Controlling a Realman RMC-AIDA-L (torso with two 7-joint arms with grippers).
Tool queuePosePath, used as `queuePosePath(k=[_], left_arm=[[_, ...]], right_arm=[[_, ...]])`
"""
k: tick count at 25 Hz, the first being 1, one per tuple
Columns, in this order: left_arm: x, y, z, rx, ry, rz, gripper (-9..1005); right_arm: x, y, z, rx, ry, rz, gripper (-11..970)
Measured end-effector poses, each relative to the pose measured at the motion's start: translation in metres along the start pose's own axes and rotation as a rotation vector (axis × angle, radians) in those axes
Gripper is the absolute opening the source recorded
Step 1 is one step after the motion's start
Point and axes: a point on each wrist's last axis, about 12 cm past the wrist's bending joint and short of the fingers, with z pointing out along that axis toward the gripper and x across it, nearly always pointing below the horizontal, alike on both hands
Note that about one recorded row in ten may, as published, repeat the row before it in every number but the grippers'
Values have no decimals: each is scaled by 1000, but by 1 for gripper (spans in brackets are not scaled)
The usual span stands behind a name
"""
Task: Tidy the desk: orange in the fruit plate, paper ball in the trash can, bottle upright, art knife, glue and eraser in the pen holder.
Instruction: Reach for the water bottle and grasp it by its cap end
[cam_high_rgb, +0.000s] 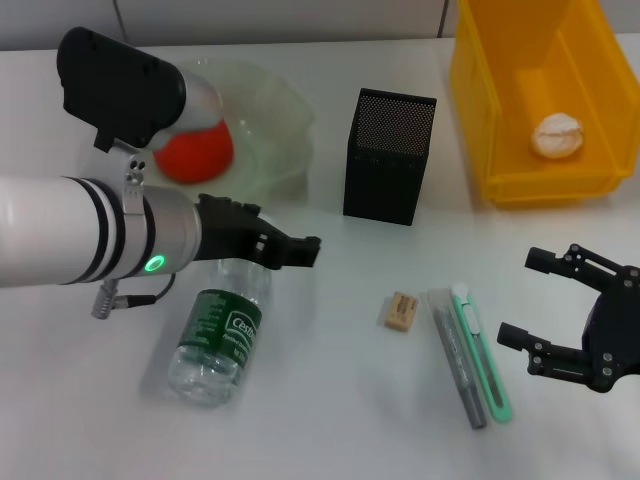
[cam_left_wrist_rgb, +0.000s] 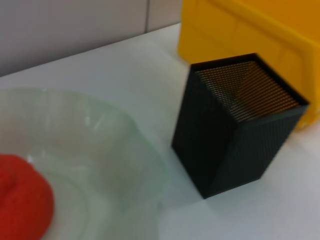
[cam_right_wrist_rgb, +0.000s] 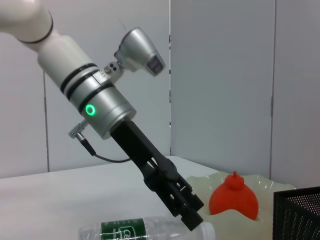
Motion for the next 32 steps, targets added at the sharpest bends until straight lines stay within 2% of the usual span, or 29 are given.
queuePosePath(k=[5, 14, 32], left_arm=[[5, 11, 6, -22, 11, -28, 817], [8, 17, 18, -28, 45, -35, 814], [7, 15, 16, -24, 44, -29, 808]], right_arm=[[0, 0, 0, -1, 0, 5, 842], [0, 0, 1, -4, -1, 12, 841], [0, -1, 2, -13, 8, 30, 840]])
